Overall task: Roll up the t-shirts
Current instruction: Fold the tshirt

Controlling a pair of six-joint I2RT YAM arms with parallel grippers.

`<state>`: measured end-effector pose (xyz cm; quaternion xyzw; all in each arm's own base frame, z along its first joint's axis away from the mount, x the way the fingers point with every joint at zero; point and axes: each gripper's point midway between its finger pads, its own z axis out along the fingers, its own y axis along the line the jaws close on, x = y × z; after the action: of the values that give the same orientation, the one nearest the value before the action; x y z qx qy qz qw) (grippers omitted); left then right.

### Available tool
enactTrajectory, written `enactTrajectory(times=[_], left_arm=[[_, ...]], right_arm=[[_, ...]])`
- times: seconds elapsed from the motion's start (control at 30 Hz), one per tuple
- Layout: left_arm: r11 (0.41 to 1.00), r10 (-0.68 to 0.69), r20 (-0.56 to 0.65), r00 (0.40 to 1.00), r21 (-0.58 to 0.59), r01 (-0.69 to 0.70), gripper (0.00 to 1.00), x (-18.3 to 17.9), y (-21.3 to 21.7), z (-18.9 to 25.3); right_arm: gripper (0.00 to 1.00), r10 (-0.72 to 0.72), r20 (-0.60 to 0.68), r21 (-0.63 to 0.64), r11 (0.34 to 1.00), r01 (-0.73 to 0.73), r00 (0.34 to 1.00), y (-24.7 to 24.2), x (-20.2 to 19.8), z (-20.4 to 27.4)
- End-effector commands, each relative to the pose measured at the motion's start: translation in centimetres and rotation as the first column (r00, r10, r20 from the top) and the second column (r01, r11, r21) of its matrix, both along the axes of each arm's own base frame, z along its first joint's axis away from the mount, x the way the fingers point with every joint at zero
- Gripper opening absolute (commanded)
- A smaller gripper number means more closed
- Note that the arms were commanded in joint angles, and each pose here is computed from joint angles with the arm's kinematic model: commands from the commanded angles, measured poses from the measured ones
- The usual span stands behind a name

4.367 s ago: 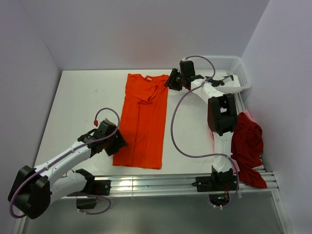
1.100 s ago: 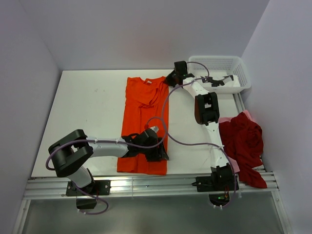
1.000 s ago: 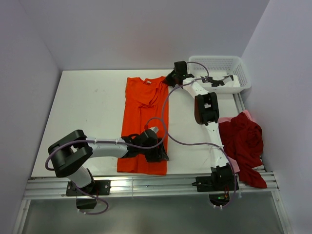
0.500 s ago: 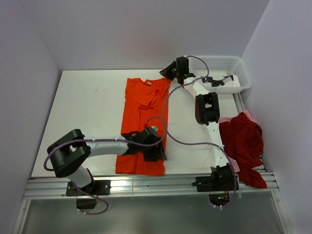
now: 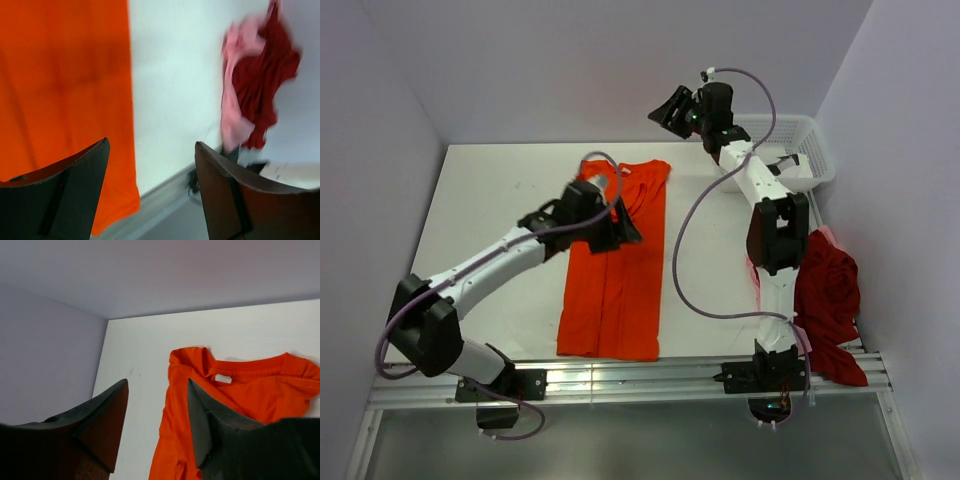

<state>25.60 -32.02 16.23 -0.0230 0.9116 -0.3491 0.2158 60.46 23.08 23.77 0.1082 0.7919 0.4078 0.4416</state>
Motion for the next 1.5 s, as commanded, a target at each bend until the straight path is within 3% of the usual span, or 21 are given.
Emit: enactTrajectory(times=[0.0,0.23,0.47,0.5,0.87,1.47], left_arm=[[0.998,0.054,0.093,0.994,0.021,-0.056,0.75,3.8,4.8,3.5],[0.963,0.261,0.173,0.95,0.019,-0.268,0.77,12.7,12.1,5.1],[0.937,0.343,0.191,0.92,-0.008,-0.348,0.72,19.2,16.0,2.3],[0.929,0.364,0.16,0.918,0.008,-0.37,0.71,21.1,16.5,-0.1],[0.923,0.375,0.111,0.92,0.043,-0.382,0.65,26.2,16.1,-7.0],[0.914,0.389,0.126,0.913,0.069,-0.399,0.53,30.0,16.4,-10.7]], right_arm=[[0.59,0.071,0.03,-0.08,0.994,-0.068,0.997,-0.7,-2.9,1.7],[0.61,-0.013,-0.099,-0.21,0.978,-0.009,0.995,-2.9,-6.5,-3.3],[0.6,-0.061,-0.165,-0.292,0.956,0.011,0.984,-3.7,-8.7,-7.0],[0.56,-0.068,-0.208,-0.301,0.954,0.002,0.976,-3.8,-8.7,-9.0],[0.56,-0.074,-0.292,-0.347,0.937,-0.034,0.954,-2.6,-8.2,-14.1],[0.54,-0.116,-0.338,-0.392,0.919,-0.028,0.934,-2.1,-6.0,-18.5]])
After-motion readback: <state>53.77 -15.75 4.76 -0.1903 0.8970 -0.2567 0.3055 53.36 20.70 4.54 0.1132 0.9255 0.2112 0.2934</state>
